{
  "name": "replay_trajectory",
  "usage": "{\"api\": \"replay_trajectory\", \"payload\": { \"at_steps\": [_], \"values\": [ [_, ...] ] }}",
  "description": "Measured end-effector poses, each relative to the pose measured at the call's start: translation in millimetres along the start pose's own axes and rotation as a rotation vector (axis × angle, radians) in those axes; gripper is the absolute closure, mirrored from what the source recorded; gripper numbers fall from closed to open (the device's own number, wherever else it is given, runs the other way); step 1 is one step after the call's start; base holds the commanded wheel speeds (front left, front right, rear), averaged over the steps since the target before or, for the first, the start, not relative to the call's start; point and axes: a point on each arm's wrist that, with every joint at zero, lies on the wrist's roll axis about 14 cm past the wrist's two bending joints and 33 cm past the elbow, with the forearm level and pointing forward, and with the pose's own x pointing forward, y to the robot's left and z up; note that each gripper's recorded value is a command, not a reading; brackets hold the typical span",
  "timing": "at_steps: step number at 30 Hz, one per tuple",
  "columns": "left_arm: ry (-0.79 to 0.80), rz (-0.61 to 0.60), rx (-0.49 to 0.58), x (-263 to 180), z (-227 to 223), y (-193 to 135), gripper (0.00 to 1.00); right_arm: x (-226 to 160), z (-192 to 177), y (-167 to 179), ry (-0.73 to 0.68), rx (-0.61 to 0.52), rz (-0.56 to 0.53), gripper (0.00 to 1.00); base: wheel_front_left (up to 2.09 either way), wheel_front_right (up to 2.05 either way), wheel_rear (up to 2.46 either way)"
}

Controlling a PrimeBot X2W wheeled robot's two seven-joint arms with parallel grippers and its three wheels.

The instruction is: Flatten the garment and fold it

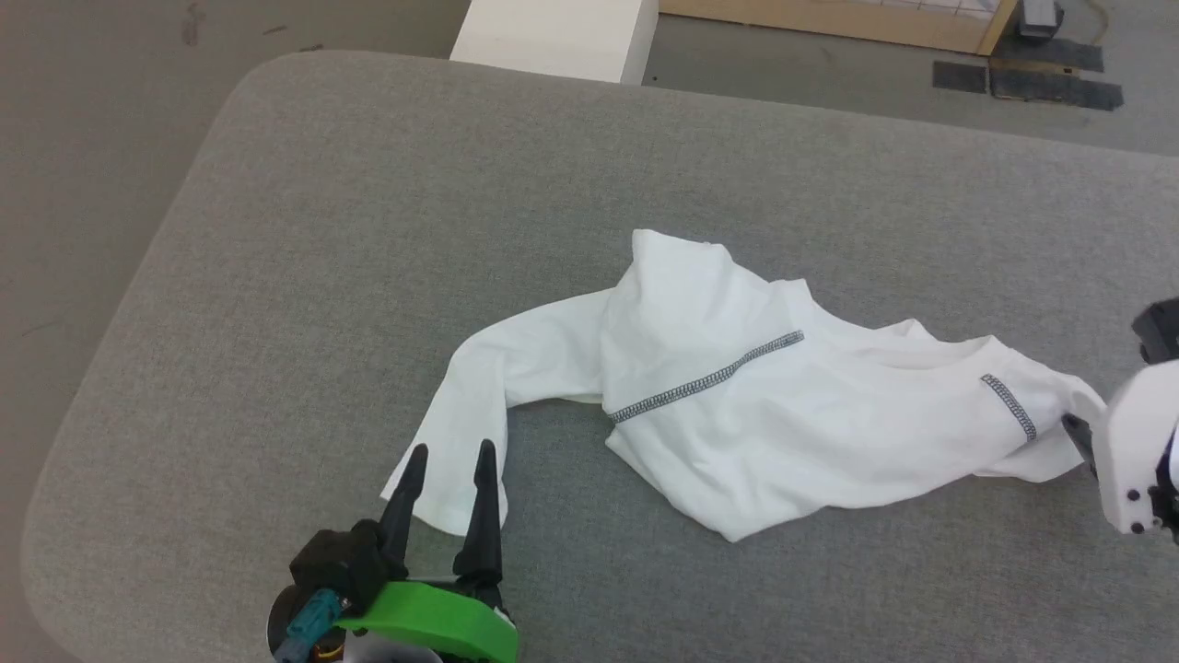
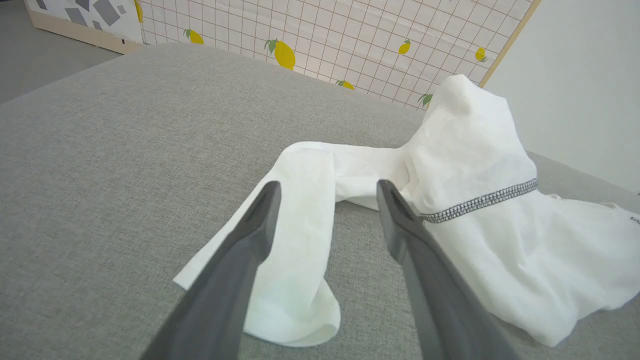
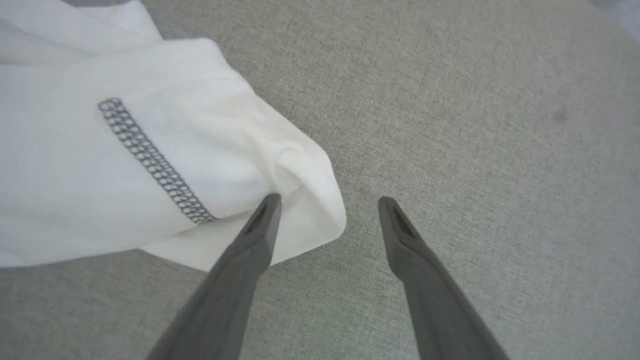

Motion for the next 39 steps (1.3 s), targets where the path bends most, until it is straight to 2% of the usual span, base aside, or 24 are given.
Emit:
{"api": "replay_trajectory", "payload": {
  "at_steps": [2, 6, 12, 13, 14, 15, 22, 23, 28, 33, 36, 39],
  "values": [
    [0.001, 0.012, 0.002, 0, 0, 3, 0.0, 3, -11, -2, 0.027, 0.044, 0.0, 0.0, 0.0, 0.0, 0.0],
    [0.017, 0.029, 0.006, 2, -5, 9, 0.0, 8, -27, 0, 0.053, 0.059, -0.005, 0.0, 0.0, 0.0, 0.0],
    [0.033, 0.029, 0.007, 6, -10, 9, 0.0, 17, -23, 5, -0.026, 0.104, -0.014, 0.0, 0.0, 0.0, 0.0],
    [0.032, 0.027, 0.007, 7, -10, 9, 0.0, 18, -24, 6, -0.03, 0.107, -0.015, 0.38, 0.0, 0.0, 0.0],
    [0.029, 0.023, 0.008, 9, -9, 8, 0.0, 19, -23, 7, -0.037, 0.107, -0.016, 0.64, 0.0, 0.0, 0.0],
    [0.027, 0.02, 0.008, 10, -8, 7, 0.0, 20, -20, 7, -0.053, 0.113, -0.016, 1.0, 0.0, 0.0, 0.0],
    [0.014, 0.013, 0.007, 11, -5, 5, 0.0, 7, 14, -6, -0.167, 0.084, -0.052, 1.0, 0.0, 0.0, 0.0],
    [0.007, 0.011, 0.005, 11, -2, 4, 0.0, -5, 35, -16, -0.228, 0.045, -0.076, 1.0, 0.0, 0.0, 0.0],
    [-0.011, 0.005, -0.023, 11, 3, 0, 0.0, -52, 95, -45, -0.375, -0.093, -0.167, 1.0, 0.0, 0.0, 0.0],
    [-0.014, -0.009, -0.037, 10, 4, -5, 0.0, -92, 142, -60, -0.457, -0.28, -0.263, 1.0, 0.0, 0.0, 0.0],
    [-0.011, -0.007, -0.041, 10, 3, -5, 0.0, -107, 168, -56, -0.505, -0.404, -0.305, 1.0, 0.0, 0.0, 0.0],
    [-0.008, -0.001, -0.041, 9, 3, -3, 0.0, -108, 186, -31, -0.552, -0.467, -0.262, 1.0, 0.0, 0.0, 0.0]
  ]
}}
